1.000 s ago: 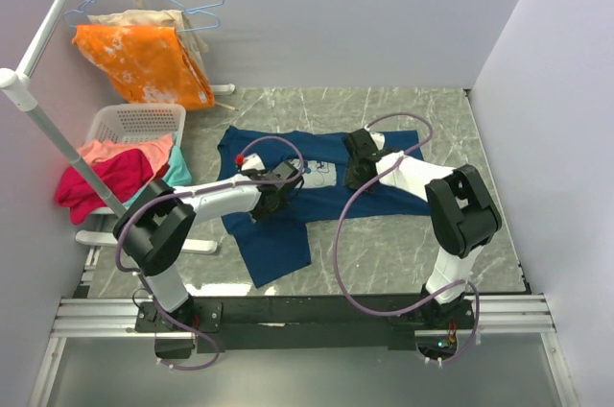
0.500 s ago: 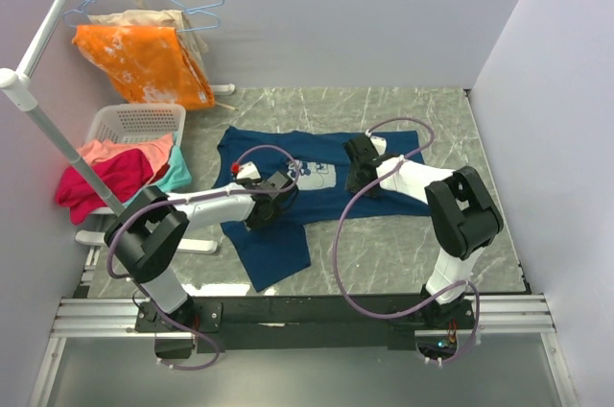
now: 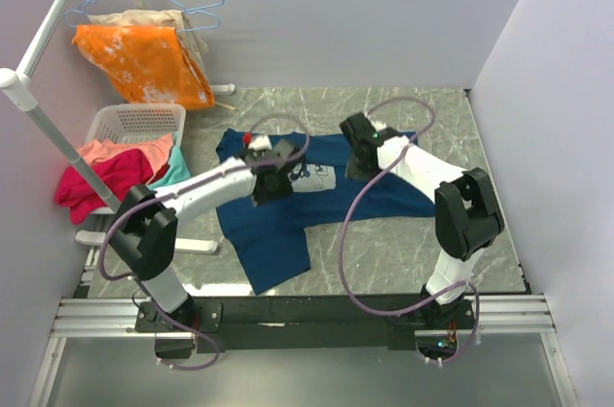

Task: Fold and stack the t-shirts
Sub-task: Fold the tshirt

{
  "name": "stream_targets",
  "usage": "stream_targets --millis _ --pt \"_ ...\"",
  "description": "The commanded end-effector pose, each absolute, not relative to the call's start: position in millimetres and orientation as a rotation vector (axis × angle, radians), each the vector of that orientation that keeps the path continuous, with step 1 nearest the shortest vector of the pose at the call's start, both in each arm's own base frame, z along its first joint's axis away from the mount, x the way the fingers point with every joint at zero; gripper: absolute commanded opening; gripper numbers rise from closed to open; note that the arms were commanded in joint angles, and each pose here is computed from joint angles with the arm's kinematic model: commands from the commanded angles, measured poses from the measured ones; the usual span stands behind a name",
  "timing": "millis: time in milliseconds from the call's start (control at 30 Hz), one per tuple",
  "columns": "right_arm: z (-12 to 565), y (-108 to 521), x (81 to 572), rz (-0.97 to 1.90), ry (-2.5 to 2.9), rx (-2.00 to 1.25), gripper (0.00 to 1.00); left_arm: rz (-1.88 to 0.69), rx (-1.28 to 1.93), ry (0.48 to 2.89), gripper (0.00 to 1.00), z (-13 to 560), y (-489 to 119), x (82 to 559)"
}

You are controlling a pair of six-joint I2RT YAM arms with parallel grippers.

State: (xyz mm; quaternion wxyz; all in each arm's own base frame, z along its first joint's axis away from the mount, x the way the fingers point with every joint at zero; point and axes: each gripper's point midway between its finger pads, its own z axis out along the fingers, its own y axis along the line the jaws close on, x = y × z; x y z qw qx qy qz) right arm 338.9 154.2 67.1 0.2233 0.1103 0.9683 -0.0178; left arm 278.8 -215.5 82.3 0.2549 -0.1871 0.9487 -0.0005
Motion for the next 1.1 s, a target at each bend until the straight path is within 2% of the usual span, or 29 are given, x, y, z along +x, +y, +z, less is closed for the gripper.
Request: stream_targets --millis 0,133,367,500,733,1067 --pt "127 159 375 -0.057 2.568 0.29 0.49 -0.029 -0.531 2.487 0.61 124 -209 339" --pt "134 159 405 -0.01 2.571 0.328 0.51 0.014 -0.602 2.469 0.61 121 -189 378" --pt "98 123 454 0.036 2.63 0.507 0.51 0.104 -0.586 2.506 0.6 88 -166 436" --pt "85 102 465 0.019 2.64 0.575 0.52 0.104 -0.595 2.487 0.6 78 -163 466" --pt "50 86 459 -0.059 2.725 0.606 0.53 0.151 -0.608 2.504 0.6 50 -149 489" --pt "17 73 453 -0.072 2.845 0.658 0.55 0.185 -0.607 2.583 0.61 16 -147 496"
